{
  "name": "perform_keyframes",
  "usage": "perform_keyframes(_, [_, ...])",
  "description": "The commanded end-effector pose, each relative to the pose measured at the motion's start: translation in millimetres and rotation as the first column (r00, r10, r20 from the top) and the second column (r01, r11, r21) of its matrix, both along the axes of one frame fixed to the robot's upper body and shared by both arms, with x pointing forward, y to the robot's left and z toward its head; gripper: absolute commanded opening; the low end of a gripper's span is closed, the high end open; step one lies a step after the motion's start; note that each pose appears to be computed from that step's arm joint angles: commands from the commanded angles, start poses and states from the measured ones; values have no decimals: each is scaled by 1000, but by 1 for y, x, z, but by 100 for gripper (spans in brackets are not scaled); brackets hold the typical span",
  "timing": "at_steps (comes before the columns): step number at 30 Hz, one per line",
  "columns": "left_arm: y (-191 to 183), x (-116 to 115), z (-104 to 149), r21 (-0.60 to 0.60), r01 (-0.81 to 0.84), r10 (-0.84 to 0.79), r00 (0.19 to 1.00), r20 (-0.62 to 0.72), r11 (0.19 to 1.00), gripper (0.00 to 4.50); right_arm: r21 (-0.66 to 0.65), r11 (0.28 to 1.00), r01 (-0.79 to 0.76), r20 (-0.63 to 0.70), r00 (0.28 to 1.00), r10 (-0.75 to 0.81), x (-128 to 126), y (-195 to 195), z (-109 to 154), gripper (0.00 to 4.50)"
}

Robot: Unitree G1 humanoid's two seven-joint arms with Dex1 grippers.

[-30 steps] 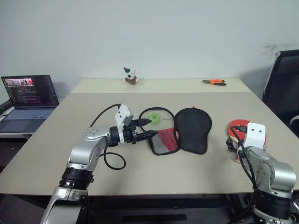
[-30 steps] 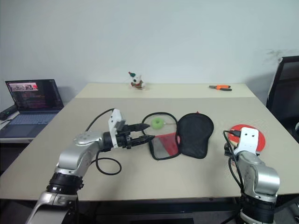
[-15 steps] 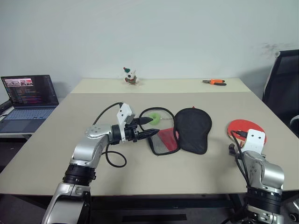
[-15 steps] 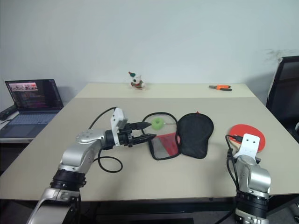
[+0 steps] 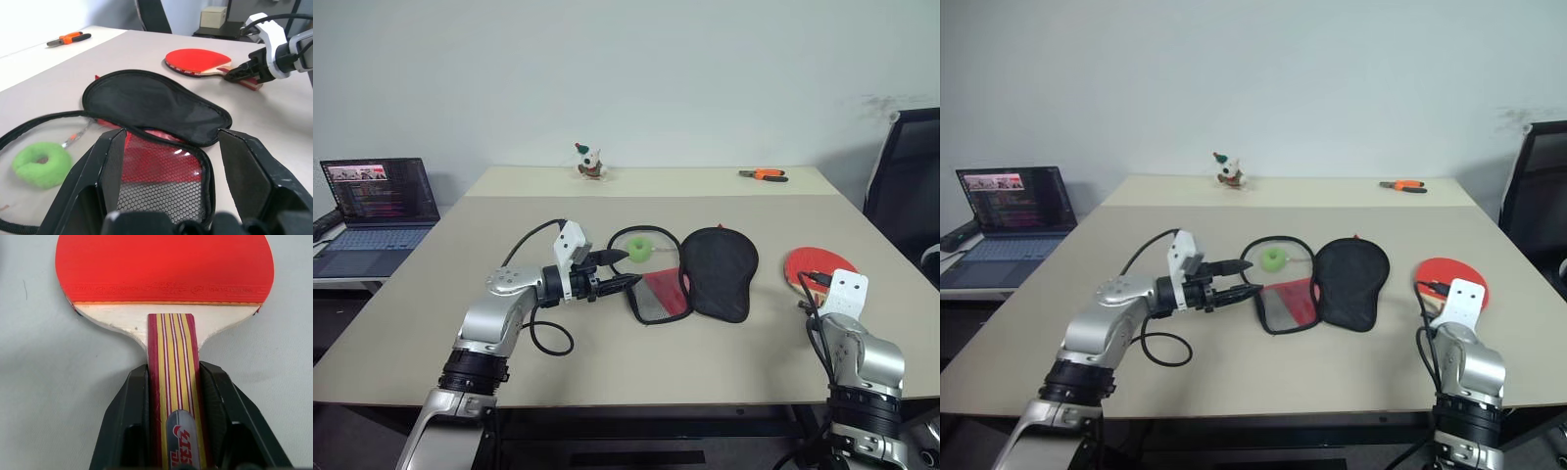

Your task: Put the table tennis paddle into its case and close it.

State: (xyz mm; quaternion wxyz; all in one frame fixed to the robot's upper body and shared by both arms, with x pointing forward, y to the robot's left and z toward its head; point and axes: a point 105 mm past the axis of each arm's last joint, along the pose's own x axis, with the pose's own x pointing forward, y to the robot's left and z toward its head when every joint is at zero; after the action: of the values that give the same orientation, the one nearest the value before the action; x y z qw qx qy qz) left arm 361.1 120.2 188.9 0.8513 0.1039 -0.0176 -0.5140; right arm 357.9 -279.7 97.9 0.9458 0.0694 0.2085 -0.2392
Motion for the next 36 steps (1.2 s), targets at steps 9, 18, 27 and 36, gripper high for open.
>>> perform_keyframes(9, [16,-5,11,-5,-48,48,998,43,999,323,-66,978,-200,283,936,210,16,72,93,110])
perform_keyframes(18, [15,-8,10,-11,-57,58,997,42,998,323,67,940,-333,278,911,303,21,146,79,110])
perform_keyframes(27, [16,-9,11,-6,-67,67,997,47,998,323,91,921,-378,241,906,348,29,165,59,110])
perform_keyframes(36, [17,-12,18,-21,-43,44,998,39,999,323,66,918,-391,210,905,370,39,169,44,110])
